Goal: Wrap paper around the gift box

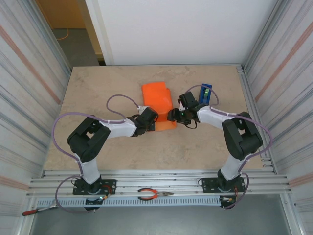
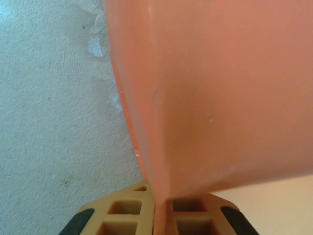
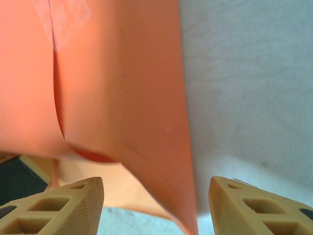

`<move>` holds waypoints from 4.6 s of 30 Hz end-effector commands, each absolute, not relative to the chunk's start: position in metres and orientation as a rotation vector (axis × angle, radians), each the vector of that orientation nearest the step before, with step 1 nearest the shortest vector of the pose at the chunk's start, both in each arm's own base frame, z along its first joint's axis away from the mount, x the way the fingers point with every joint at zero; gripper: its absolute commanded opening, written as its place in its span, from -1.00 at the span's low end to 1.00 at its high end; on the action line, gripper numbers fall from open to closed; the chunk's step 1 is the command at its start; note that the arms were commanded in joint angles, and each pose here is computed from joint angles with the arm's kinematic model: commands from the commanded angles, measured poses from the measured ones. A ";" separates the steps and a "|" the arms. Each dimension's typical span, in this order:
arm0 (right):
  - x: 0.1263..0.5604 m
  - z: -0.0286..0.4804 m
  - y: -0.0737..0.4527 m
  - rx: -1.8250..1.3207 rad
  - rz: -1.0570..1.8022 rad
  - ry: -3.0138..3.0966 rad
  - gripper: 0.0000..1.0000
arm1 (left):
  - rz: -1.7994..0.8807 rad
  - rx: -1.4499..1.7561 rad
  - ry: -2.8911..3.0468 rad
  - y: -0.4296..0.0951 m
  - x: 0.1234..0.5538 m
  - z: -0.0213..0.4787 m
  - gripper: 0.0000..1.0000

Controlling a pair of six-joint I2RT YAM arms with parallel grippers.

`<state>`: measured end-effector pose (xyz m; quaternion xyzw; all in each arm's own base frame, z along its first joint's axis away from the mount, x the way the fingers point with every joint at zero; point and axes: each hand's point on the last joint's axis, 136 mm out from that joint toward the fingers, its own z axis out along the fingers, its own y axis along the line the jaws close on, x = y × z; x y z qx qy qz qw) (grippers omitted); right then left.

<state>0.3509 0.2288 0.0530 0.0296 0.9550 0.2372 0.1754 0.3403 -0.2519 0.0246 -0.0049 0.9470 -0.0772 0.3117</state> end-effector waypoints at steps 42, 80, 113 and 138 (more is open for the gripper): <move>0.339 0.057 0.213 0.103 0.659 2.691 0.11 | -0.169 0.020 2.507 -0.254 0.341 0.026 -0.83; 0.360 0.023 0.234 0.152 0.694 2.738 -0.02 | -0.661 -0.088 2.457 -0.218 0.458 0.121 0.17; 0.333 0.041 0.234 0.098 0.664 2.718 -0.06 | -0.344 -0.165 2.417 -0.231 0.352 0.048 -0.02; 0.332 0.065 0.214 0.125 0.672 2.689 0.13 | -0.250 -0.192 2.448 -0.222 0.349 0.028 -0.07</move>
